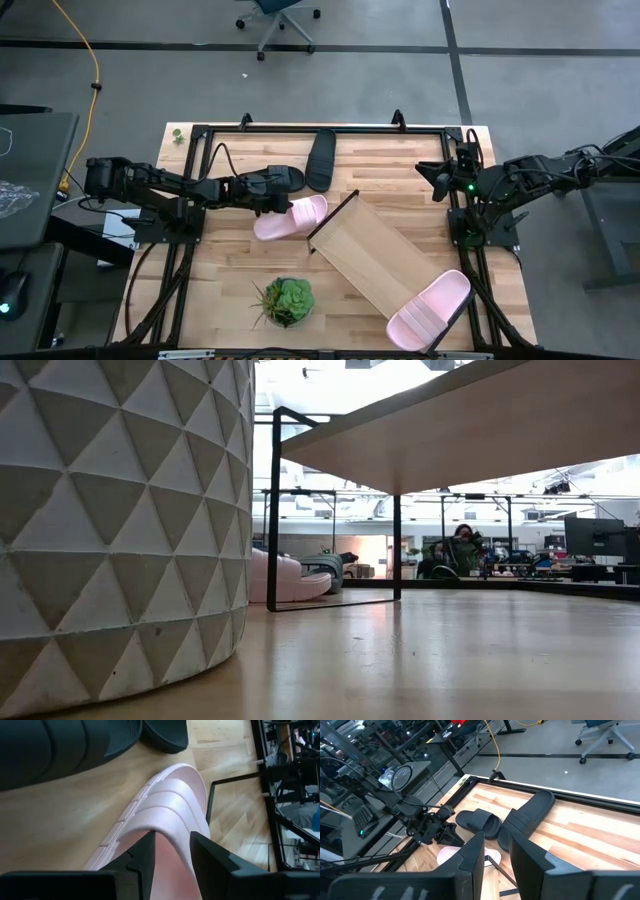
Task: Pick and place slides into the shelf
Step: Put the pink slides on the shelf
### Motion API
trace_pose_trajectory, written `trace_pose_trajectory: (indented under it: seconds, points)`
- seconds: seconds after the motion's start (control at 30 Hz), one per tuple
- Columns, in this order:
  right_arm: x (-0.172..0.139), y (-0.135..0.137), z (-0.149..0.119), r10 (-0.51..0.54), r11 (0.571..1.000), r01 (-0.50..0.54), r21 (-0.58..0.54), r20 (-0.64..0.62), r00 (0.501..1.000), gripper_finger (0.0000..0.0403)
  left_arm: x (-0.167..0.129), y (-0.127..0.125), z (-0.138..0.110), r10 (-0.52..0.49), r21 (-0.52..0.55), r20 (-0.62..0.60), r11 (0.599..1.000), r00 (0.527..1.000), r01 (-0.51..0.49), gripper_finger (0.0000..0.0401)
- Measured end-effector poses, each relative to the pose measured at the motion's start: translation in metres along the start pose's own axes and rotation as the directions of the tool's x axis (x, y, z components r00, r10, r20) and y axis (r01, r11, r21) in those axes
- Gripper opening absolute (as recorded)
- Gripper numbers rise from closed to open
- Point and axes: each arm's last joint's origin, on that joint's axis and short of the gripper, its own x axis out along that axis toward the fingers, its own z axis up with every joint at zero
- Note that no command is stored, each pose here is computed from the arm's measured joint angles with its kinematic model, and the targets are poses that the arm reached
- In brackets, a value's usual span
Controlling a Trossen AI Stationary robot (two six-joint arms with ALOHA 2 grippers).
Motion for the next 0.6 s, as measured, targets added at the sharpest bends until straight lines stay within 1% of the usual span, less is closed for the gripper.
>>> trace_pose_trajectory:
  seconds: [0.13, 0.3, 0.53, 0.6]
  points:
    - [0.0000, -0.0001, 0.0001, -0.002, 1.000, 0.002, -0.010, 0.003, 1.000, 0.0082, 0.0000, -0.0002, 0.0000, -0.002, -0.001, -0.002, 1.000, 1.000, 0.002, 0.0111]
    - [0.0000, -0.0001, 0.0001, -0.002, 1.000, 0.003, -0.010, 0.003, 1.000, 0.0082, -0.0001, -0.0041, 0.0004, -0.027, 0.004, -0.038, 1.000, 0.999, 0.027, 0.0111]
    - [-0.0001, -0.0001, 0.0002, -0.003, 1.000, 0.003, -0.015, 0.005, 1.000, 0.0082, 0.0054, -0.0019, 0.0000, 0.000, 0.003, -0.021, 1.000, 1.000, 0.000, 0.0111]
    - [0.0000, -0.0001, 0.0001, -0.004, 1.000, 0.004, -0.017, 0.006, 1.000, 0.0082, 0.0097, -0.0004, -0.0015, 0.011, -0.003, -0.052, 1.000, 0.999, -0.011, 0.0111]
